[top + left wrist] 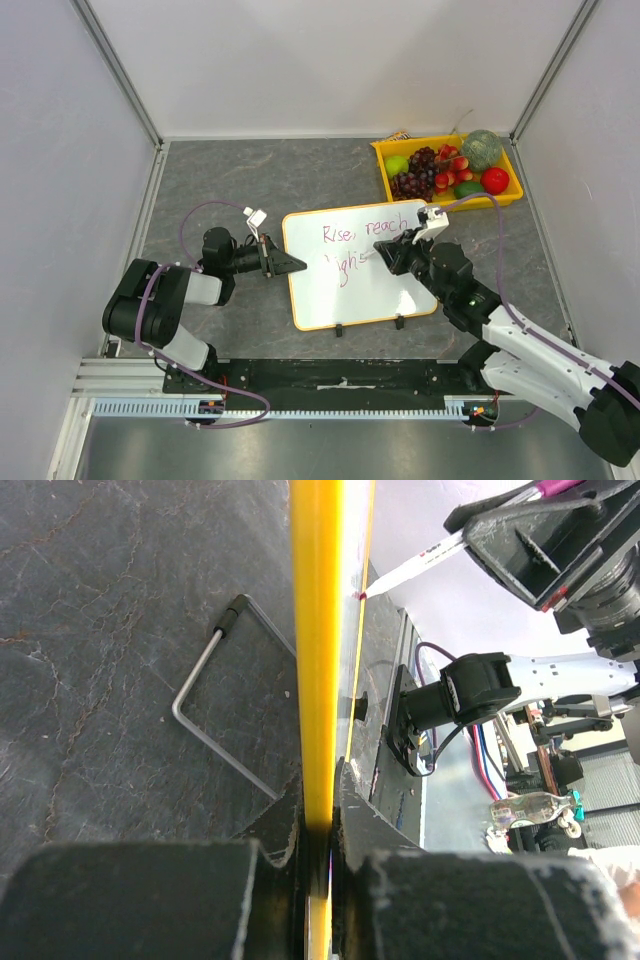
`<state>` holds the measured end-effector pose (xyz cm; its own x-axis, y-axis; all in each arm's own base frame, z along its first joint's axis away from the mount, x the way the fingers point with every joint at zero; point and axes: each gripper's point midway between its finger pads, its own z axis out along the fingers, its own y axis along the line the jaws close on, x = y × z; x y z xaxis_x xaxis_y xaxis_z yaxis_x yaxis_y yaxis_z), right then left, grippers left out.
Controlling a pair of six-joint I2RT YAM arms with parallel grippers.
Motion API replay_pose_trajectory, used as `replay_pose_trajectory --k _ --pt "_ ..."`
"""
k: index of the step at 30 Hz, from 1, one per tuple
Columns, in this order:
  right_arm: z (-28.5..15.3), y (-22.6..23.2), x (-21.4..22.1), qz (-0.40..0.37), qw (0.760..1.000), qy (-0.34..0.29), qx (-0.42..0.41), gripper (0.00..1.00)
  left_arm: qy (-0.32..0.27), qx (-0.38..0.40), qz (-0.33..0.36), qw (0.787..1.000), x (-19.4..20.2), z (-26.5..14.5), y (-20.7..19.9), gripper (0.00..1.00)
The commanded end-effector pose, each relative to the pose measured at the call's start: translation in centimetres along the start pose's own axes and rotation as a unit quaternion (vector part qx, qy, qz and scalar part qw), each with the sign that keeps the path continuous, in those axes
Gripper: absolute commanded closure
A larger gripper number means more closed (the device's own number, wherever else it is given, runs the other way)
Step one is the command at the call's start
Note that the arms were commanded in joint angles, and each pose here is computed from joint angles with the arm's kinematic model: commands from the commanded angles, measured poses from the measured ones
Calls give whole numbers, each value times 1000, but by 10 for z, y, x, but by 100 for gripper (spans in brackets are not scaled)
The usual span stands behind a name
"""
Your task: Write a sentence on the whiteboard
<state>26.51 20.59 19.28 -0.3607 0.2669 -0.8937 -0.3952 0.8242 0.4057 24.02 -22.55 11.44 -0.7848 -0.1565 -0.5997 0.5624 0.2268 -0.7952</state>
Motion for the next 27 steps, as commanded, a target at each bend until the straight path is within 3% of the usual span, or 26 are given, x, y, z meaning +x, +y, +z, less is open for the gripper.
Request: replay_pose_trajectory --k 1,14,27 --pt "-7 -15 31 0 999 43 15 100 23 -17 9 1000 18 4 14 98" --pt "-18 -30 50 0 997 61 38 100 23 -17 9 1000 18 4 14 98" --pt "-16 -25 7 -13 999 8 52 100 23 -17 9 1000 18 4 13 98"
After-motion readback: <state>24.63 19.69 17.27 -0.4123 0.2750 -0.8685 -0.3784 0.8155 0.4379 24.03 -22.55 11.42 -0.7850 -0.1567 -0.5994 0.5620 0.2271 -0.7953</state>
